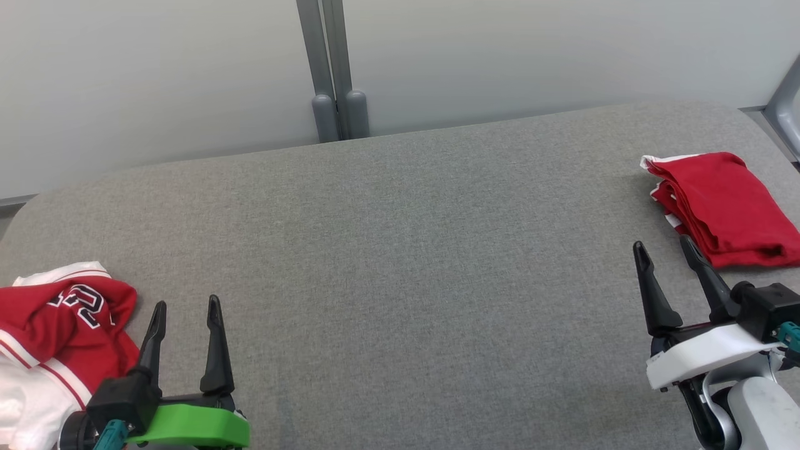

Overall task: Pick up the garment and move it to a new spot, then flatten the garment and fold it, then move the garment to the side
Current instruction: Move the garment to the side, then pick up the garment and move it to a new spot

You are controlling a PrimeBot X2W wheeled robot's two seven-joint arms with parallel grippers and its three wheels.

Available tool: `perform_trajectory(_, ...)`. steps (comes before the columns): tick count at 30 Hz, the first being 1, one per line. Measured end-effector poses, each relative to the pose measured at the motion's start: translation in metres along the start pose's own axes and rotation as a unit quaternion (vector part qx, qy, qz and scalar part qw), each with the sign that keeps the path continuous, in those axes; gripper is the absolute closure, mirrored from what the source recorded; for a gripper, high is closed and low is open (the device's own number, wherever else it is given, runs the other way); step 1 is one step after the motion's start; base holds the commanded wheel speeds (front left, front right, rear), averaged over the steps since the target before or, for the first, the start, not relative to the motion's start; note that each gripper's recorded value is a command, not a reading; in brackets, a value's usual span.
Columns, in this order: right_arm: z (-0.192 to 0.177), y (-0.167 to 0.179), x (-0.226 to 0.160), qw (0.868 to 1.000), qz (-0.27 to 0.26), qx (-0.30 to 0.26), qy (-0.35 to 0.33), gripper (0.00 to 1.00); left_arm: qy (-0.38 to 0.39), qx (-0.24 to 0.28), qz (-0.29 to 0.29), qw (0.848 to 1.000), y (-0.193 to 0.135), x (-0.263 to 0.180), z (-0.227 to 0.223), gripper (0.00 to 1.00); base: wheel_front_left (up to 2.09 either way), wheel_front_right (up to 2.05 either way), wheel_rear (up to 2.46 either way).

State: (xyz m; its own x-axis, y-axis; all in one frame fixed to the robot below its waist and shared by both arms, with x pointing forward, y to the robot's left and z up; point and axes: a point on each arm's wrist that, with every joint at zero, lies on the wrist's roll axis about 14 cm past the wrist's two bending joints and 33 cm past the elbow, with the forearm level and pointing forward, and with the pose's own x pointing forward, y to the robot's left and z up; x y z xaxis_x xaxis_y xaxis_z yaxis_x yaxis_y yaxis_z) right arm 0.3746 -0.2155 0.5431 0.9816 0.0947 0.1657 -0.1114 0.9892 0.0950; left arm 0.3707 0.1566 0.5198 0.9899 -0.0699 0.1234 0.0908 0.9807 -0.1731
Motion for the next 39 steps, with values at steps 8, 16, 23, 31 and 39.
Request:
perform_trajectory(8, -0.001, 0.004, 0.001, 1.000, 0.004, 0.003, 0.001, 0.00, 0.001, 0.001, -0.001, 1.000, 0.000, -0.001, -0.001, 0.00, 0.00, 0.00, 0.00)
perform_trajectory(16, -0.004, 0.014, 0.005, 1.000, 0.016, 0.010, 0.002, 0.00, 0.004, 0.002, 0.012, 1.000, 0.008, -0.005, -0.002, 0.00, 0.00, 0.00, 0.00)
perform_trajectory(23, -0.014, 0.042, 0.019, 0.998, 0.053, 0.025, 0.013, 0.00, -0.003, 0.010, 0.057, 0.998, 0.036, -0.017, 0.004, 0.00, 0.00, 0.00, 0.00)
perform_trajectory(31, -0.027, 0.101, 0.040, 0.990, 0.130, 0.049, 0.026, 0.00, -0.014, 0.021, 0.136, 0.990, 0.082, -0.047, 0.014, 0.00, 0.00, 0.00, 0.00)
perform_trajectory(39, -0.037, 0.160, 0.057, 0.975, 0.206, 0.068, 0.037, 0.00, -0.019, 0.028, 0.212, 0.977, 0.120, -0.085, 0.022, 0.00, 0.00, 0.00, 0.00)
